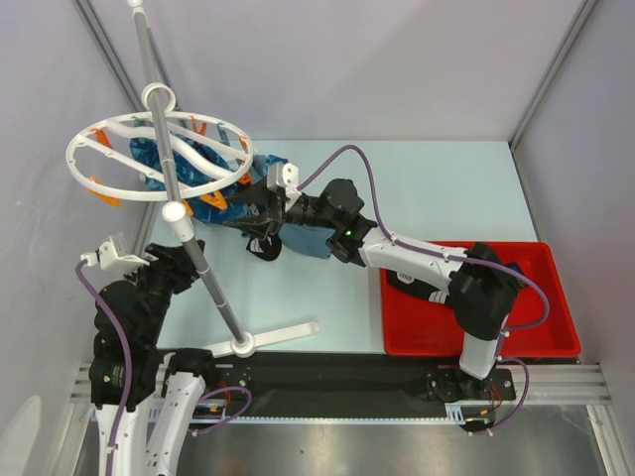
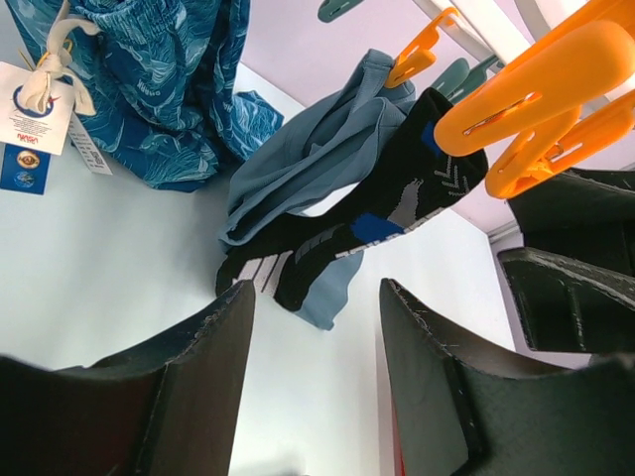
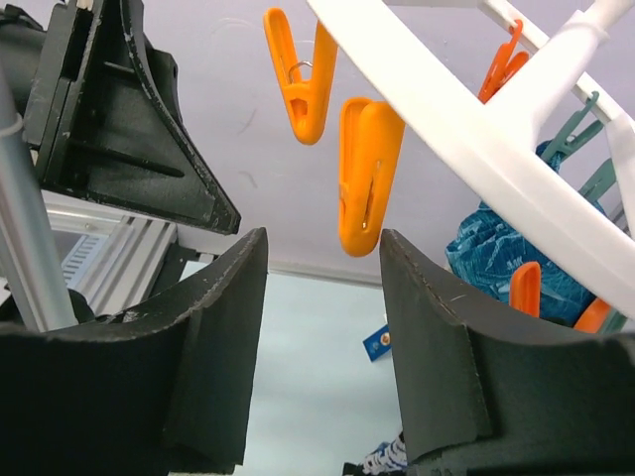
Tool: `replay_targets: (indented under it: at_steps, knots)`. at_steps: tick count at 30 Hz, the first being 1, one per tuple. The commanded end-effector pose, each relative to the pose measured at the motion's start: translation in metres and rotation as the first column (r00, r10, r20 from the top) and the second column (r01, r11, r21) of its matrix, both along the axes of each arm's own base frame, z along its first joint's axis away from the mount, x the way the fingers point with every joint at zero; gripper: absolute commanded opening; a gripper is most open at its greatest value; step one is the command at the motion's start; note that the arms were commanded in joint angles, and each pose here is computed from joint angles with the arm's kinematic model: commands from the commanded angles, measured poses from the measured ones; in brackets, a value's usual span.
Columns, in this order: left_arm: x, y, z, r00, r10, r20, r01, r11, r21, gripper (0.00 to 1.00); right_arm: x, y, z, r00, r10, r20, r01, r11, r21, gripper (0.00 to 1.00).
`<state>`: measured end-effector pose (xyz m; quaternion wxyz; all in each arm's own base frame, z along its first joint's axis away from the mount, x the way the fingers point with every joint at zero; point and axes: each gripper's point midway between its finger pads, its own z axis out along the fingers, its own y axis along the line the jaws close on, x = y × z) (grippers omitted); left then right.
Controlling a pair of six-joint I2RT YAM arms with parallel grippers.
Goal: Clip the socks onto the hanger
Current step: Open the clamp at the hanger.
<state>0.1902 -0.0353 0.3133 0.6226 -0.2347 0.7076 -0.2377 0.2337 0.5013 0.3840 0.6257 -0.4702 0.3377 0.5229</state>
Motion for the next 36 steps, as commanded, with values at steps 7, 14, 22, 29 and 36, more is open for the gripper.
replay_targets:
  at_steps: [7, 14, 22, 29, 36]
  knots:
    - [0.002, -0.002, 0.012, 0.999, -0.019, 0.044, 0.018, 1.0, 0.018, 0.58, -0.002, 0.01, 0.028, 1.0, 0.006, 0.011, -0.007, 0.996, 0.09, 0.48]
    - [0.003, -0.003, 0.015, 0.998, -0.02, 0.053, 0.019, 1.0, 0.013, 0.58, -0.005, 0.01, 0.033, 1.0, 0.014, 0.007, -0.014, 0.995, 0.099, 0.45]
    - [0.001, -0.008, 0.018, 0.997, -0.05, 0.054, 0.05, 0.999, 0.006, 0.58, -0.002, 0.013, 0.034, 1.0, 0.014, -0.013, -0.013, 0.997, 0.082, 0.3]
    - [0.005, -0.012, 0.028, 0.996, -0.067, 0.067, 0.067, 0.998, -0.008, 0.58, 0.002, 0.013, 0.038, 0.999, -0.001, -0.041, 0.003, 0.999, 0.053, 0.0]
    - [0.012, -0.021, 0.039, 0.991, -0.108, 0.075, 0.111, 0.993, -0.031, 0.58, 0.006, 0.005, 0.045, 0.996, -0.055, -0.069, 0.055, 0.998, 0.002, 0.0]
